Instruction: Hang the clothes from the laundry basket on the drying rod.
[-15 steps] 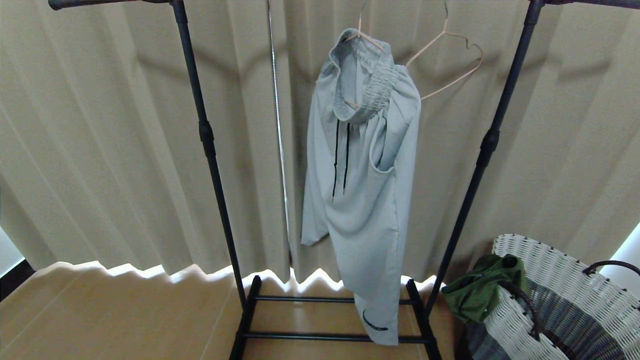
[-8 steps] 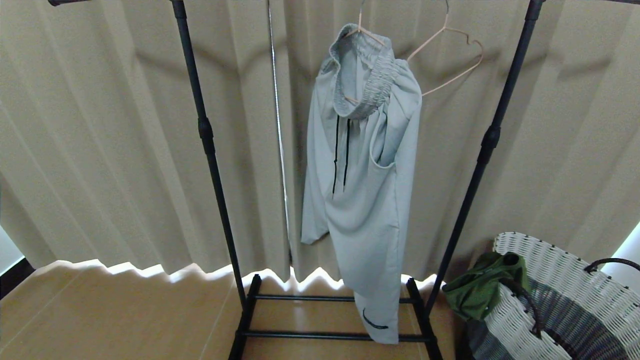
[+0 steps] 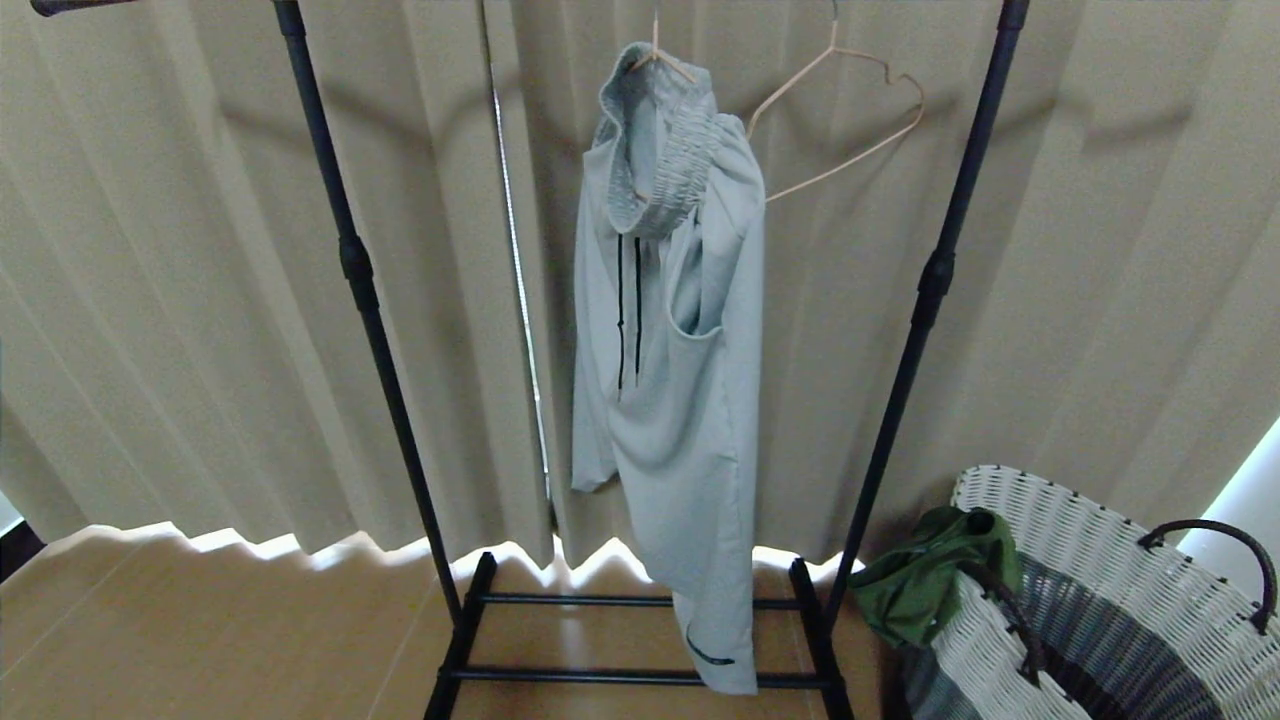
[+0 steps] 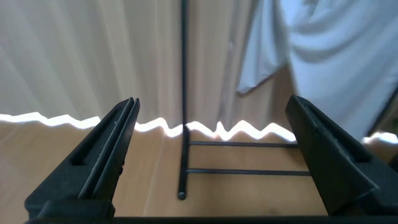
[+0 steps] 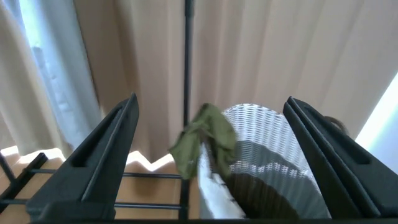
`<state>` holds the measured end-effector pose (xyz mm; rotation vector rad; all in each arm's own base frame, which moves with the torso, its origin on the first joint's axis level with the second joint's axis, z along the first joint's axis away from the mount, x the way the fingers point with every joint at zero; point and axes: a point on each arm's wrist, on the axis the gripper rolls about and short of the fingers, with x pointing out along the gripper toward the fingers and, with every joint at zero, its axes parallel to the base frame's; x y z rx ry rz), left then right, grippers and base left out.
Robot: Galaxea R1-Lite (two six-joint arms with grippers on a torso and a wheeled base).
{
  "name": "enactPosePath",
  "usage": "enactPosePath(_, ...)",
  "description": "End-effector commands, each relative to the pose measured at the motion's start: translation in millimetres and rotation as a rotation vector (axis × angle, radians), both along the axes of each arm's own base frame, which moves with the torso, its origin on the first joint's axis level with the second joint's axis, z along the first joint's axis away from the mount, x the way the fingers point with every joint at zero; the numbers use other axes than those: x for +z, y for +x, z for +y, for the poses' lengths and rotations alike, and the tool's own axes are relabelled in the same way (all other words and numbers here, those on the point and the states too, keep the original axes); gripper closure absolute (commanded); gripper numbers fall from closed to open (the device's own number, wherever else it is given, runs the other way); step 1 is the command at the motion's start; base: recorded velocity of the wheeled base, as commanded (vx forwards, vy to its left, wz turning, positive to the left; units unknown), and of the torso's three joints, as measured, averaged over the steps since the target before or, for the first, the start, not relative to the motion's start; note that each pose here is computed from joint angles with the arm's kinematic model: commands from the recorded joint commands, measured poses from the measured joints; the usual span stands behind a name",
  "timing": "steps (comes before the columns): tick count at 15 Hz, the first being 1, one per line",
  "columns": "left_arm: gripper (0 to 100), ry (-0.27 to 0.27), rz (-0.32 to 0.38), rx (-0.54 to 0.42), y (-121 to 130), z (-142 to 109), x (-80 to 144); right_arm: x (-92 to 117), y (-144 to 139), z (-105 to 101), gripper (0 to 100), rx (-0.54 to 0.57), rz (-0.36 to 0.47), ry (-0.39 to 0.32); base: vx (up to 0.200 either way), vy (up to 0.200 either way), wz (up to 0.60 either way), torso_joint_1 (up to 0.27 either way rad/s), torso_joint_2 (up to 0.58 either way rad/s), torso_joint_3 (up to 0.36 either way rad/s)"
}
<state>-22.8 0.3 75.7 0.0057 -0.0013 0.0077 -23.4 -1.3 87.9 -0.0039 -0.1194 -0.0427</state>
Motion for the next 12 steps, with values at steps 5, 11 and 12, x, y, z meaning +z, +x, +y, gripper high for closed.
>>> enactPosePath(5, 0, -0.001, 0.000, 0.000, 0.0, 0.0, 0.0, 0.0, 0.0, 0.0, 0, 0.001, 0.000, 0.000, 0.000, 0.000, 0.00, 0.000, 0.00, 0.000)
enactPosePath(11, 0, -0.003, -0.002, 0.000, 0.0, 0.0, 0.1, 0.0, 0.0, 0.0, 0, 0.001, 0.000, -0.003, 0.200, 0.000, 0.00, -0.001, 0.00, 0.002)
enactPosePath(12, 0, -0.003, 0.000, 0.000, 0.0, 0.0, 0.0, 0.0, 0.0, 0.0, 0, 0.001, 0.000, -0.003, 0.200, 0.000, 0.00, 0.002, 0.00, 0.002)
